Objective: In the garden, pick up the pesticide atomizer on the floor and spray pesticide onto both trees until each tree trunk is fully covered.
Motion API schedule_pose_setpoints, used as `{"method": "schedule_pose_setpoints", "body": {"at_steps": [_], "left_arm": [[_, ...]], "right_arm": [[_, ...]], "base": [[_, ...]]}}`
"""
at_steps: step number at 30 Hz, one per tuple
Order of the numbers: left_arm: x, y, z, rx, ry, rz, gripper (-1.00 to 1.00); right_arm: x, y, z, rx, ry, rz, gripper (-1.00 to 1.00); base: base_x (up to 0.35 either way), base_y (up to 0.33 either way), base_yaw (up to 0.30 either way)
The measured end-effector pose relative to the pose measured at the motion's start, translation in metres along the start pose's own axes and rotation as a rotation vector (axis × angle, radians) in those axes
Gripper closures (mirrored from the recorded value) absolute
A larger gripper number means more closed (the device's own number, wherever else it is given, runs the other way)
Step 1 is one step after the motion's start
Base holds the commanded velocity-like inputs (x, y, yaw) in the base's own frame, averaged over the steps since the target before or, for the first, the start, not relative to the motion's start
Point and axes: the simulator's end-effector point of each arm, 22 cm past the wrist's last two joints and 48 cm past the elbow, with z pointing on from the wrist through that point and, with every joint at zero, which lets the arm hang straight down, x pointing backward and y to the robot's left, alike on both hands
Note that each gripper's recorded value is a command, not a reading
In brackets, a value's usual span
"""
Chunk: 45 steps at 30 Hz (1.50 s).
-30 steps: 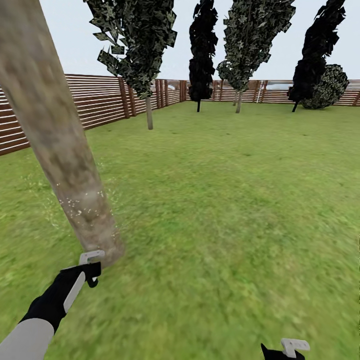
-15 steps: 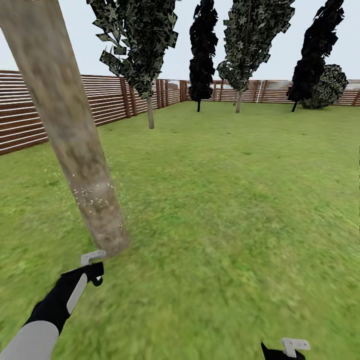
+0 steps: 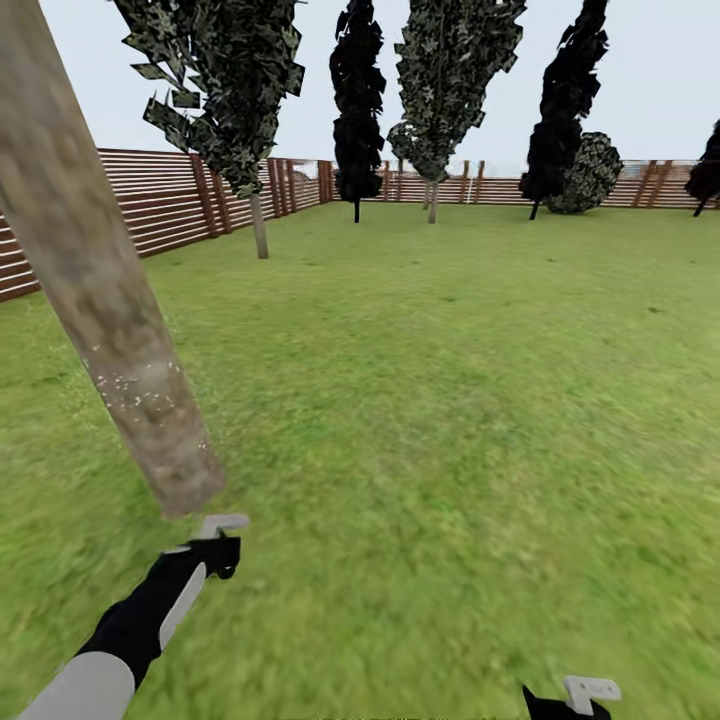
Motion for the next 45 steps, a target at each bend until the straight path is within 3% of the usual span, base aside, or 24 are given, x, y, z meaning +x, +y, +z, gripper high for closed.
{"method": "schedule_pose_setpoints", "body": {"at_steps": [3,5,6,7,10,11,12,13,14,19,29,31,33,36,37,38,40,42,45], "left_arm": [[-0.001,-0.017,0.002,0.067,-0.063,0.059,1.0],[0.03,-0.036,0.0,0.173,-0.043,0.179,1.0],[0.038,-0.051,-0.002,0.231,-0.077,0.27,1.0],[0.047,-0.064,-0.003,0.286,-0.093,0.326,1.0],[0.086,-0.099,-0.014,0.489,-0.067,0.414,1.0],[0.1,-0.109,-0.019,0.543,-0.044,0.456,1.0],[0.122,-0.115,-0.022,0.586,0.001,0.517,1.0],[0.132,-0.115,-0.023,0.6,0.024,0.538,1.0],[0.138,-0.115,-0.024,0.608,0.036,0.548,1.0],[0.118,-0.106,-0.021,0.579,0.0,0.547,1.0],[0.089,-0.116,-0.019,0.558,-0.047,0.548,1.0],[0.079,-0.134,-0.019,0.56,-0.07,0.538,1.0],[0.07,-0.14,-0.015,0.528,-0.052,0.523,1.0],[0.057,-0.147,-0.013,0.518,-0.041,0.517,1.0],[0.058,-0.153,-0.014,0.526,-0.039,0.517,1.0],[0.059,-0.162,-0.016,0.54,-0.038,0.522,1.0],[0.063,-0.167,-0.016,0.547,-0.031,0.548,1.0],[0.074,-0.168,-0.018,0.563,-0.002,0.619,1.0],[0.108,-0.181,-0.028,0.637,0.091,0.737,1.0]], "right_arm": [[0.001,0.001,0.0,-0.002,0.001,0.001,-1.0],[0.0,0.001,0.0,-0.001,0.0,0.001,-1.0],[0.0,0.001,0.0,0.0,-0.001,0.002,-1.0],[0.0,0.001,0.0,0.0,0.0,0.003,-1.0],[0.0,0.004,0.0,-0.009,-0.001,-0.002,-1.0],[-0.002,0.01,0.001,-0.024,-0.002,-0.021,-1.0],[-0.016,0.036,0.005,-0.071,-0.031,-0.09,-1.0],[-0.032,0.059,0.008,-0.104,-0.065,-0.133,-1.0],[-0.061,0.089,0.01,-0.145,-0.129,-0.194,-1.0],[-0.043,0.073,0.006,-0.099,-0.112,-0.165,-1.0],[-0.066,0.052,0.005,-0.052,-0.186,-0.165,-1.0],[-0.147,0.028,0.0,0.012,-0.344,-0.205,-1.0],[-0.219,0.03,0.0,0.025,-0.449,-0.208,-1.0],[-0.272,0.036,0.004,0.028,-0.474,-0.185,-1.0],[-0.284,0.042,0.005,0.02,-0.481,-0.181,-1.0],[-0.293,0.067,0.005,-0.025,-0.49,-0.209,-1.0],[-0.294,0.119,0.004,-0.148,-0.493,-0.305,-1.0],[-0.282,0.174,-0.002,-0.311,-0.476,-0.435,-1.0],[-0.259,0.226,-0.015,-0.504,-0.442,-0.575,-1.0]], "base": [[-0.002,0.0,-0.214],[0.0,0.0,-0.043],[0.0,0.0,-0.013],[0.0,0.0,-0.007],[0.0,0.0,-0.002],[0.0,0.0,0.0],[0.0,0.0,0.0],[0.0,0.0,0.0],[0.0,0.0,0.0],[0.0,0.0,0.0],[0.0,0.0,0.0],[0.0,0.0,0.0],[0.0,0.0,0.0],[0.0,0.0,0.0],[0.0,0.0,0.0],[0.0,0.0,0.0],[0.0,0.0,0.0],[0.0,0.0,0.0],[0.0,0.0,0.0]]}}
